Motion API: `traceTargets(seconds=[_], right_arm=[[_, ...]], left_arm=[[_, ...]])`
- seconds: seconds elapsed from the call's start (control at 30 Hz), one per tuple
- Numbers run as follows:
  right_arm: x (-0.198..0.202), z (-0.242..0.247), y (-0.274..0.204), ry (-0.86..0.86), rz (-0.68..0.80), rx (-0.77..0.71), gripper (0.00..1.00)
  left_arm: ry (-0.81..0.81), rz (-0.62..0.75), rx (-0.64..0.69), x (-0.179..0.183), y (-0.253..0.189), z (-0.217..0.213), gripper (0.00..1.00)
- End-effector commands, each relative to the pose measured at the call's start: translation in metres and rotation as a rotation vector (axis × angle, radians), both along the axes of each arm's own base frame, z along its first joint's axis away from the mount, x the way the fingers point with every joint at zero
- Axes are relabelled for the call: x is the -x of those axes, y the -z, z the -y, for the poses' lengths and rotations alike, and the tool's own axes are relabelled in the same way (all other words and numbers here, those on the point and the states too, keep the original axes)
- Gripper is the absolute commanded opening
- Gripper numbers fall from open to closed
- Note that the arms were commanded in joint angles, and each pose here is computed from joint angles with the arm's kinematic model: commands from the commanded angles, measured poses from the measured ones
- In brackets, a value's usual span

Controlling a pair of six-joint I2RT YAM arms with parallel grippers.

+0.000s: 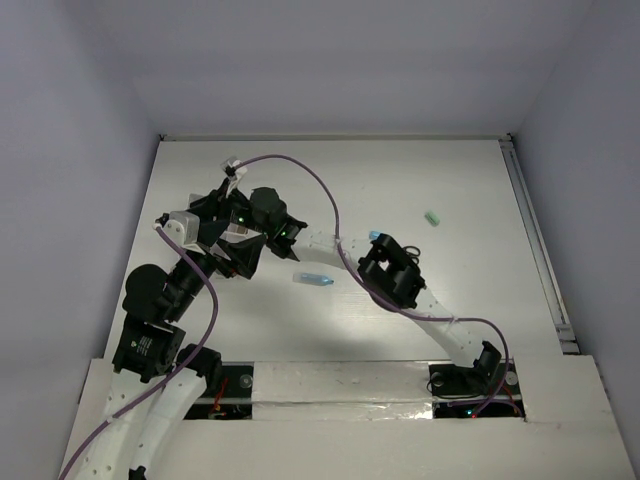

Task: Sort the stationery into containers
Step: Place the pen in the storage box, then pick up the pen from the center of the board.

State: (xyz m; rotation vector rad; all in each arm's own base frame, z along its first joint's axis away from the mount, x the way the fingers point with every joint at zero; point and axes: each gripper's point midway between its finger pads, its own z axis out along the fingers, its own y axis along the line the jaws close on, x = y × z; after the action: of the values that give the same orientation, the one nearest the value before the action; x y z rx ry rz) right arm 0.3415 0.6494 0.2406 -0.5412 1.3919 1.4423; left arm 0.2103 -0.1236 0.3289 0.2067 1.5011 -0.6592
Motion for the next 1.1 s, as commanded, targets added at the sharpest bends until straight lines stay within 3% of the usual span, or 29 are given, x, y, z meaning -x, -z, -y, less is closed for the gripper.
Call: traceTargets(seconds=[0.0,0.17,0.2,0.23,0.27,0.33,0.4,0.43,0.5,0.67,0.83,0.93,1.07], right_arm=[[0.018,0.013,-0.079,-0.013,0.094,-0.103,0.55],[0.0,0.045,-0.074,0.033,0.06,-0.094,0.58],[-0.001,0.059,-0.092,0.048,0.065,-0.118,0.58],[-0.013,0.076,-0.098,0.075,0.063,-0.136,0.57],[-0.018,0.089,-0.066,0.097,0.02,-0.081,0.57],[-0.021,0.127,-0.089,0.143,0.024,-0.101,0.55],[-0.039,0.174,-0.046,0.219,-0.042,-0.012,0.49],[-0.036,0.2,-0.069,0.248,-0.027,-0.03,0.47],[-0.051,0.254,-0.018,0.344,-0.125,0.109,0.43],[-0.046,0.38,0.035,0.637,-0.259,0.425,0.3],[-0.044,0.509,0.098,0.938,-0.498,0.626,0.28],[-0.038,0.557,0.131,1.01,-0.625,0.698,0.27],[-0.029,0.578,0.165,1.005,-0.737,0.791,0.31]], left_arm=[[-0.007,0.047,0.02,0.0,-0.017,-0.002,0.99],[-0.015,0.062,0.013,0.002,-0.018,-0.004,0.99],[-0.018,0.059,0.012,0.001,-0.017,-0.004,0.99],[-0.018,0.062,0.015,0.002,-0.018,-0.004,0.99],[-0.011,0.059,0.015,0.002,-0.016,-0.003,0.99],[0.0,0.053,0.018,0.001,-0.014,-0.001,0.99],[0.008,0.042,0.018,0.0,-0.011,0.001,0.99],[0.015,0.042,0.02,0.0,-0.012,0.003,0.99],[0.021,0.034,0.02,-0.001,-0.009,0.004,0.99],[0.019,0.031,0.016,-0.004,-0.008,0.004,0.99],[0.01,0.012,0.007,-0.006,-0.004,0.003,0.99],[0.013,0.01,0.004,-0.005,-0.004,0.003,0.99],[0.008,0.016,0.004,-0.002,-0.005,0.002,0.99]])
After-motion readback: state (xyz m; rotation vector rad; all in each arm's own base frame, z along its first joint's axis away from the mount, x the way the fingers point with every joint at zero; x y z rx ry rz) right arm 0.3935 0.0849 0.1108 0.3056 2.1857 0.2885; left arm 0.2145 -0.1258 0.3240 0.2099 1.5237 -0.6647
